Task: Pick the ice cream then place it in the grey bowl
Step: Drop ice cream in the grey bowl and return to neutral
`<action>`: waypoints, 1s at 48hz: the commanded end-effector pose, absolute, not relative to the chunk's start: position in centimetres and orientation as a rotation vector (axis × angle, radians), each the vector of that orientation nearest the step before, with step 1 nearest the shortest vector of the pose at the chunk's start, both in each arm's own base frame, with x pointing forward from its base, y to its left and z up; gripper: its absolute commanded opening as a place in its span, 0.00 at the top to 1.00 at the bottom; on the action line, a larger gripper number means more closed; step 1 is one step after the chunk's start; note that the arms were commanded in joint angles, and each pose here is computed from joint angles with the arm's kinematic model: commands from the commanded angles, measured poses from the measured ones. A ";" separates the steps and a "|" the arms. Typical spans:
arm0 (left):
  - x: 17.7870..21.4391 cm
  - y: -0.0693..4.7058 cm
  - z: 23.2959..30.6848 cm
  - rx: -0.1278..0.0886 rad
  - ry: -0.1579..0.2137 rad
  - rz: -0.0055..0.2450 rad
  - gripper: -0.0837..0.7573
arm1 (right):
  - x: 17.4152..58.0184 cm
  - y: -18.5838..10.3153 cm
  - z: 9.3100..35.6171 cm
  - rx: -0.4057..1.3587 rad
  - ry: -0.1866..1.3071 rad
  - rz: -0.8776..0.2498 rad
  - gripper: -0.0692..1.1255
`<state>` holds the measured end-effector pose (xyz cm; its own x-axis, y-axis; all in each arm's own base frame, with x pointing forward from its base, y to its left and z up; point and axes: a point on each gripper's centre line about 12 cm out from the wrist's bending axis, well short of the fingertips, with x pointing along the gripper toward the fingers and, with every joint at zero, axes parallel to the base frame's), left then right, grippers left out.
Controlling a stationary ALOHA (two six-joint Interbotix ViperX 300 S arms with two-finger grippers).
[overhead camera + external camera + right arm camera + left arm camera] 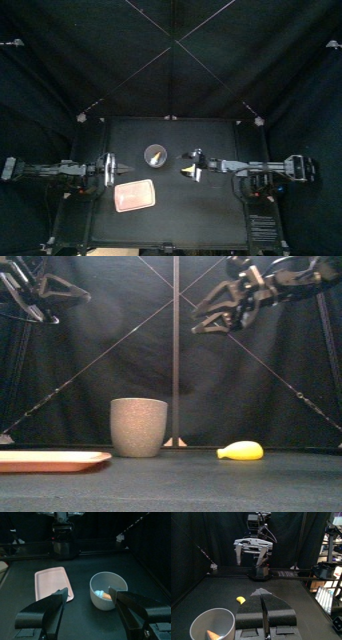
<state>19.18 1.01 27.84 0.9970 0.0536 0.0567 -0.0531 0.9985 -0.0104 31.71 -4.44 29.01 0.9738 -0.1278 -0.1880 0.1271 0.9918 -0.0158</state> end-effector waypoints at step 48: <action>19.19 1.22 28.22 -0.007 -0.069 0.064 0.84 | 20.1 0.8 30.8 -0.003 -0.055 0.046 0.12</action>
